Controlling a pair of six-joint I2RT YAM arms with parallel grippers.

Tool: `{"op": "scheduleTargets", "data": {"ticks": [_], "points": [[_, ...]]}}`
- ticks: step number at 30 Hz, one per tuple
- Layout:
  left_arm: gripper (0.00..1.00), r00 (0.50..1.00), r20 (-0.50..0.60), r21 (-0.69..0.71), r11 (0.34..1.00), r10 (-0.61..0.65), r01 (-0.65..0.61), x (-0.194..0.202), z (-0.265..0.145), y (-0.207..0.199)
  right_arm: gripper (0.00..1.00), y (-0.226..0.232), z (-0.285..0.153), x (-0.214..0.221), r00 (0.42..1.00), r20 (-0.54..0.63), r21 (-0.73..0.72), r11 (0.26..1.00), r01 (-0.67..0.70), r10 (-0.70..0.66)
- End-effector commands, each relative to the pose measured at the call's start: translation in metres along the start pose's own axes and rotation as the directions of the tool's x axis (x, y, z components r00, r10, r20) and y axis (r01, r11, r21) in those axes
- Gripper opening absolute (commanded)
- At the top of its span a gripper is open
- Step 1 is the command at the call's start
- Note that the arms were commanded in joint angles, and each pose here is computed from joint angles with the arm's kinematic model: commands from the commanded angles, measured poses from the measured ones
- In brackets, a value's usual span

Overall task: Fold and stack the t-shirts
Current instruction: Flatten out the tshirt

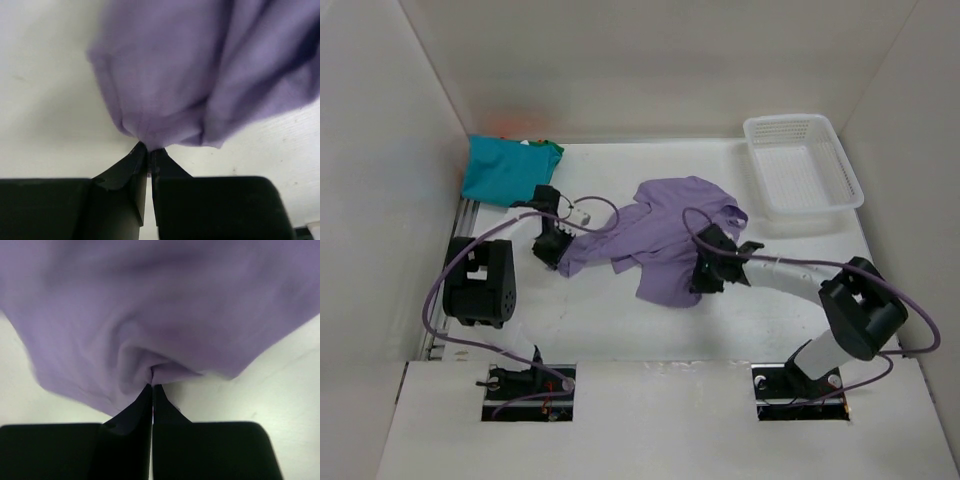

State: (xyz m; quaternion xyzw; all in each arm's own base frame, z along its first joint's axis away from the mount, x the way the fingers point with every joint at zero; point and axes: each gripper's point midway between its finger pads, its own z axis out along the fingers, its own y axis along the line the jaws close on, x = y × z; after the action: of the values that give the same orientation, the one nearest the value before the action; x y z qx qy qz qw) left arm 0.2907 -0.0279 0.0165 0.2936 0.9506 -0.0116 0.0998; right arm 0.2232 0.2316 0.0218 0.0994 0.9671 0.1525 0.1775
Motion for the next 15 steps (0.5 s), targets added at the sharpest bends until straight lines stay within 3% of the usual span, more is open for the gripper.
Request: {"op": "scheduleTargets", "data": {"ticks": [1,3,5,8,10,11,13,15], "points": [[0.00,0.952,0.299,-0.046,0.995,-0.069,0.087,-0.094,-0.038,0.050,0.00,0.032,-0.027,-0.109,0.987,0.160,-0.124,0.992,0.019,0.001],[0.00,0.906,0.413,-0.076,0.988,-0.092,0.135,-0.144,-0.086,0.084,0.00,0.047,-0.064,-0.199,0.956,0.292,-0.123,0.990,0.066,-0.027],[0.00,0.829,0.549,-0.110,0.974,-0.106,0.197,-0.192,-0.146,0.116,0.00,0.058,-0.120,-0.288,0.895,0.443,-0.100,0.990,0.103,-0.049],[0.00,0.629,0.774,-0.156,0.940,-0.073,0.302,-0.238,-0.263,0.153,0.00,0.077,-0.229,-0.372,0.763,0.645,-0.100,0.986,0.137,-0.041],[0.00,0.507,0.862,-0.188,0.921,-0.011,0.340,-0.245,-0.328,0.162,0.00,0.084,-0.286,-0.391,0.681,0.732,-0.113,0.981,0.160,-0.027],[0.00,0.475,0.880,-0.208,0.914,0.019,0.349,-0.244,-0.348,0.162,0.00,0.084,-0.310,-0.395,0.643,0.765,-0.121,0.978,0.170,-0.017],[0.00,0.441,0.896,-0.225,0.906,0.047,0.359,-0.237,-0.371,0.160,0.00,0.083,-0.343,-0.391,0.594,0.804,-0.129,0.974,0.187,-0.007],[0.00,0.443,0.896,-0.227,0.902,0.045,0.367,-0.225,-0.377,0.159,0.00,0.077,-0.358,-0.379,0.580,0.814,-0.122,0.974,0.192,-0.013]]}}
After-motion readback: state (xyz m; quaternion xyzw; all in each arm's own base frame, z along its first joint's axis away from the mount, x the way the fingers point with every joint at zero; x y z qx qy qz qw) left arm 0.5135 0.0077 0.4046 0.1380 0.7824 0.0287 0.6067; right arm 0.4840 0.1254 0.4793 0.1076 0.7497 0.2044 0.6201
